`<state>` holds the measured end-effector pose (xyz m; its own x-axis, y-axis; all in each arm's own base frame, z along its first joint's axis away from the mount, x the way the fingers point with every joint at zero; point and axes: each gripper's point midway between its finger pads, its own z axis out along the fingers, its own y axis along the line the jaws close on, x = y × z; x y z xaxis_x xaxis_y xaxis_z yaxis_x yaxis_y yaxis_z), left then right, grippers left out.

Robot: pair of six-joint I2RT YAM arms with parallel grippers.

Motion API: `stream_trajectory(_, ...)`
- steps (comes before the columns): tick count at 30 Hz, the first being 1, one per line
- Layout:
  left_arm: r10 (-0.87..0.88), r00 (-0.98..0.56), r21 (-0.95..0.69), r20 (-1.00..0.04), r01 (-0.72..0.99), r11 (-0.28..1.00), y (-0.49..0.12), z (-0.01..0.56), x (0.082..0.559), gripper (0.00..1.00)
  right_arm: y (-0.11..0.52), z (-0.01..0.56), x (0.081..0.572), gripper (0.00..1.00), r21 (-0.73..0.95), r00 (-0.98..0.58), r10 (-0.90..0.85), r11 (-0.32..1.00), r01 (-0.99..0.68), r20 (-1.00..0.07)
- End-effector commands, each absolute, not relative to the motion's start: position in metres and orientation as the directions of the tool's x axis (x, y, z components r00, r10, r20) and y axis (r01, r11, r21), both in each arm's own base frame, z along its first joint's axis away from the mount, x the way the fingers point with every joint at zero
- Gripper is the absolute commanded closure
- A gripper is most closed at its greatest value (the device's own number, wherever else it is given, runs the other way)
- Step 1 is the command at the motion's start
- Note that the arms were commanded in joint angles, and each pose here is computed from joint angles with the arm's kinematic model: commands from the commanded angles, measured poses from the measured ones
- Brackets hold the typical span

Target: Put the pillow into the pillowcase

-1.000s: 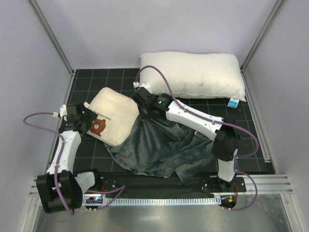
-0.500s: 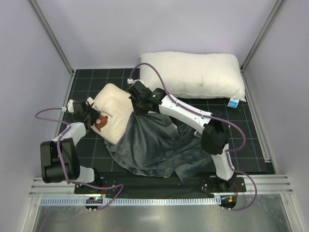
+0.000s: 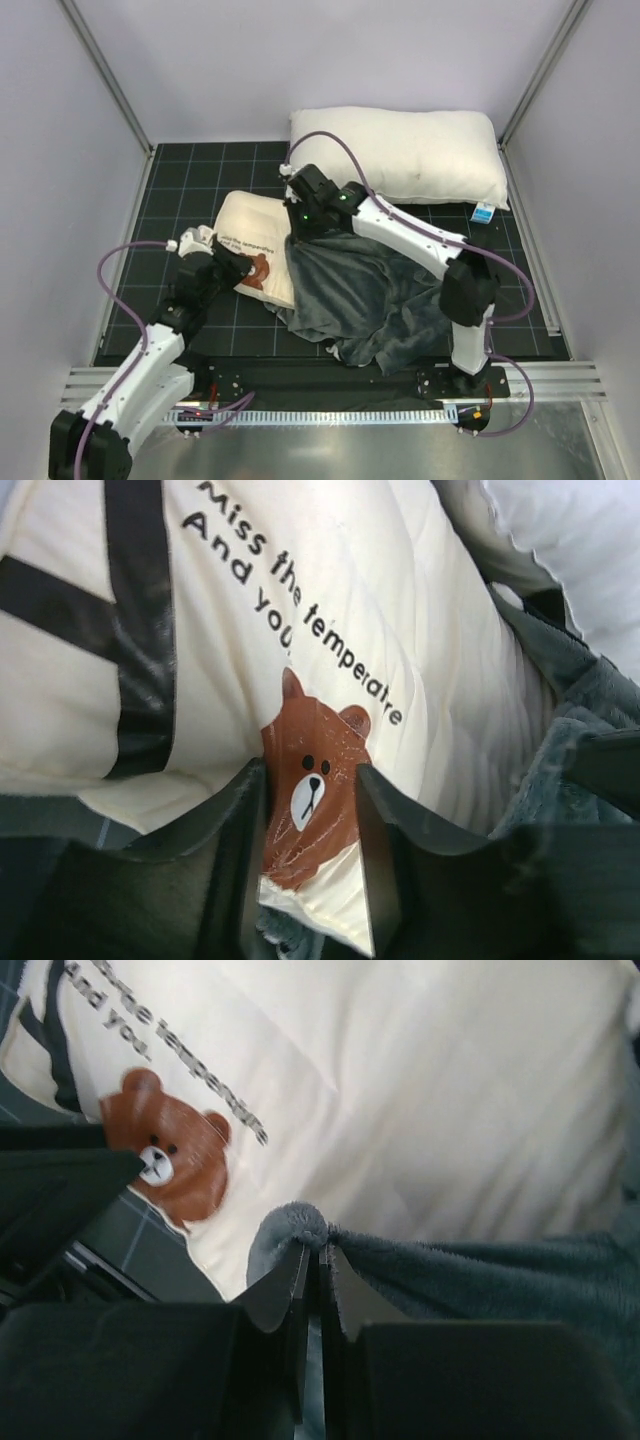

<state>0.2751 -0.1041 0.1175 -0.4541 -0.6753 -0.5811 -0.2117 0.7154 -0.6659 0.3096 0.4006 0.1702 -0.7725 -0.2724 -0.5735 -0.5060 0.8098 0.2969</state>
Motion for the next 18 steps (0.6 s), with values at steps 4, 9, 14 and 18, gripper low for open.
stream_trajectory(4,-0.62,-0.54,-0.64,-0.569,-0.184,0.746,-0.105,0.131,0.222,0.27,0.331,0.237,0.283,0.66,0.29,-0.677,-0.111,0.845,-0.449,-0.727)
stream_trajectory(9,-0.612,-0.439,-0.576,-0.658,-0.23,0.784,-0.075,0.169,0.222,0.0,0.264,0.241,0.276,0.28,0.145,-0.656,-0.103,0.939,-0.313,-0.748)
stream_trajectory(14,-0.51,-0.493,-0.44,-0.705,-0.26,0.86,-0.067,0.184,0.242,0.0,0.263,0.253,0.286,0.14,0.095,-0.641,-0.13,0.948,-0.305,-0.756)
stream_trajectory(18,-0.525,-0.567,-0.435,-0.634,-0.3,0.849,-0.07,0.185,0.279,0.0,0.275,0.245,0.31,0.13,-0.007,-0.667,-0.197,0.961,-0.277,-0.719)
